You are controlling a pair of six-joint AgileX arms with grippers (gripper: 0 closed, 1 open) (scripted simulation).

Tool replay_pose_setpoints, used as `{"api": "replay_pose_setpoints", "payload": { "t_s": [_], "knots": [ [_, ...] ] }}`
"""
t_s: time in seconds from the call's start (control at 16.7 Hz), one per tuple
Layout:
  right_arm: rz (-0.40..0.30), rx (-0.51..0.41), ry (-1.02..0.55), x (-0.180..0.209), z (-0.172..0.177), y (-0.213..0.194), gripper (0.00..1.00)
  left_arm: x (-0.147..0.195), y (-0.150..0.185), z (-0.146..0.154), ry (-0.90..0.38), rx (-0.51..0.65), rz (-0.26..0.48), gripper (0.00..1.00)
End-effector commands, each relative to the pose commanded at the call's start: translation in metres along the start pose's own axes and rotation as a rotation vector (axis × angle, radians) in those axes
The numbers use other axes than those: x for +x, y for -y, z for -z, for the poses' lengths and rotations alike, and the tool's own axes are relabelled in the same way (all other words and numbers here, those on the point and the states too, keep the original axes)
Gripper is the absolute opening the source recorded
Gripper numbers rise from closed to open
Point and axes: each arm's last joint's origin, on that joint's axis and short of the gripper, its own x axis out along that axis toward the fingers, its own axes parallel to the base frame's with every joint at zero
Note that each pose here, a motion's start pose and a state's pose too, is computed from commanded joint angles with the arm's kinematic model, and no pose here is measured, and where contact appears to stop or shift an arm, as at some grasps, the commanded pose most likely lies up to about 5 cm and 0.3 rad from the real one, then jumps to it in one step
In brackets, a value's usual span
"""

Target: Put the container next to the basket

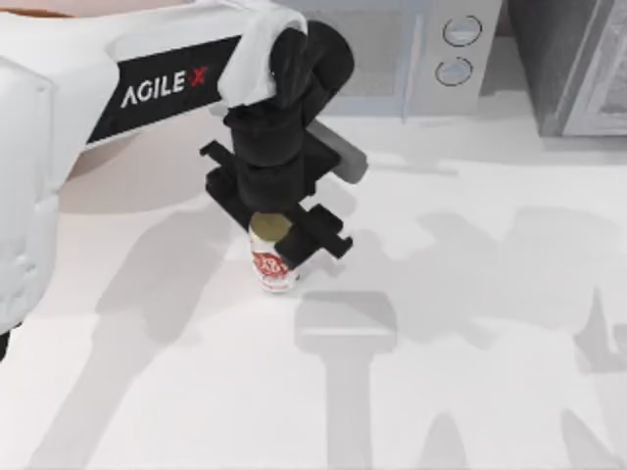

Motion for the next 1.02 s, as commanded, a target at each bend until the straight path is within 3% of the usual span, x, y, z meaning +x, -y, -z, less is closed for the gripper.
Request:
{"api": "replay_pose_setpoints", "payload": {
  "t_s": [0.66,0.84,1.02],
  "knots": [
    [0.000,0.000,0.000,0.000,0.000,0.000,1.00,-0.035,-0.038,0.036,0.161,-0.205,0.038,0.00],
    [0.000,0.000,0.000,0.000,0.000,0.000,1.00,-0.035,-0.060,0.058,0.138,-0.333,0.046,0.00],
    [0.000,0.000,0.000,0.000,0.000,0.000,1.00,-0.031,-0.097,0.090,0.080,-0.546,0.027,0.00]
  ]
}}
